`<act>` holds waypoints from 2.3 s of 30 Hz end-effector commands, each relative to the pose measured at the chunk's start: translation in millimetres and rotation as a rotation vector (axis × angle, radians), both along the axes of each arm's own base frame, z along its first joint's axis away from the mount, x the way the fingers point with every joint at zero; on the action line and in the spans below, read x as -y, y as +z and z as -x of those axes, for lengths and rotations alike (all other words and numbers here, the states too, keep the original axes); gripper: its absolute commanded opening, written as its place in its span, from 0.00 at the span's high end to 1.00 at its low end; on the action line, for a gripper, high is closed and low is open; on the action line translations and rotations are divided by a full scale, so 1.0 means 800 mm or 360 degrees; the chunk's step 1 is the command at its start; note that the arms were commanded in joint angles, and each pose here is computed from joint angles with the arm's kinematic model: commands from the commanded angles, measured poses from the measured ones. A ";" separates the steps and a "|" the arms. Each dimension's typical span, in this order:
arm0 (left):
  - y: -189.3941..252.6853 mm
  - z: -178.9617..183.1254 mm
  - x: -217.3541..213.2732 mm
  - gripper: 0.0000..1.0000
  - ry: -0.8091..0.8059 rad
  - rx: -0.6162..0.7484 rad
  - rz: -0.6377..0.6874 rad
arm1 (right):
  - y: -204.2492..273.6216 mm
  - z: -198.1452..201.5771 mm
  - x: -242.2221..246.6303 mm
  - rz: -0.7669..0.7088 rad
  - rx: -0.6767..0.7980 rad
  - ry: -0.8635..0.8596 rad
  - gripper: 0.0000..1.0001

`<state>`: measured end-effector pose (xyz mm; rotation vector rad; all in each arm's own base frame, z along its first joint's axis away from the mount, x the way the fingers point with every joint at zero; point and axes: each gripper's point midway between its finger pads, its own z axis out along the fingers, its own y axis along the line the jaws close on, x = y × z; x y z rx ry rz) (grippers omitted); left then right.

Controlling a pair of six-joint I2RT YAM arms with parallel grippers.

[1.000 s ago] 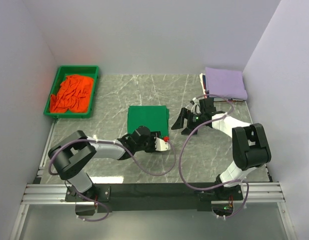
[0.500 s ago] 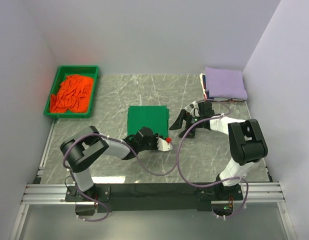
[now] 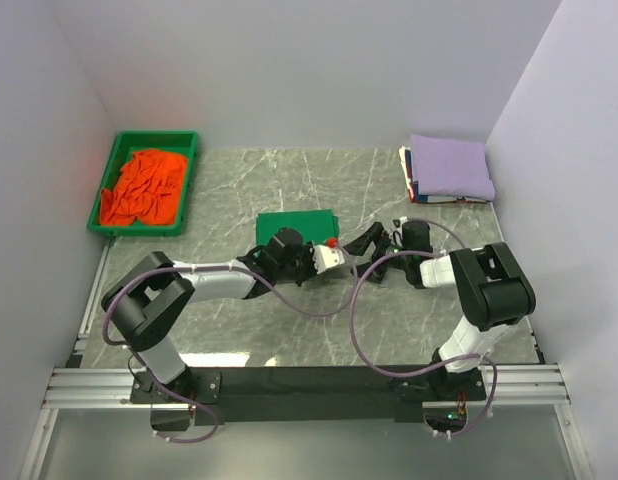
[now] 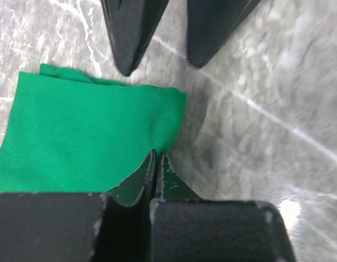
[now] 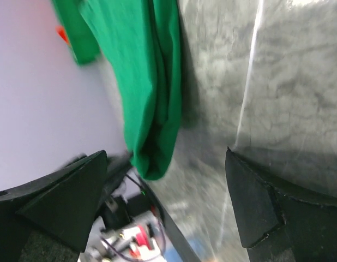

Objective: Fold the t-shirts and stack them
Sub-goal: Neatly place the folded tshirt to the corner

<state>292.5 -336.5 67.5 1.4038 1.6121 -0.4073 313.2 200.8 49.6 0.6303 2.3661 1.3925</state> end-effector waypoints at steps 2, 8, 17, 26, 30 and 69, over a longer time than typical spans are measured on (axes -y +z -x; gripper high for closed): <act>0.036 0.006 0.023 0.99 -0.0009 -0.0120 0.0159 | 0.031 -0.037 -0.006 -0.0207 0.0136 -0.0247 0.05; 0.042 -0.008 0.033 0.99 0.0052 -0.0191 0.0202 | 0.013 -0.055 -0.016 -0.0172 0.0080 -0.0325 0.04; 0.041 -0.019 0.040 0.99 0.0091 -0.0218 0.0217 | -0.018 -0.077 -0.027 -0.0113 -0.0074 -0.0474 0.22; 0.040 -0.027 0.045 0.99 0.0101 -0.0210 0.0217 | -0.038 -0.101 -0.038 -0.0082 -0.0086 -0.0498 0.31; 0.042 -0.025 0.046 0.99 0.0091 -0.0217 0.0230 | -0.044 -0.109 -0.040 -0.0072 -0.0072 -0.0507 0.34; 0.129 -0.078 -0.105 0.26 0.0714 -0.0499 0.0307 | 0.108 -0.311 0.094 0.1431 0.0870 -0.0015 1.00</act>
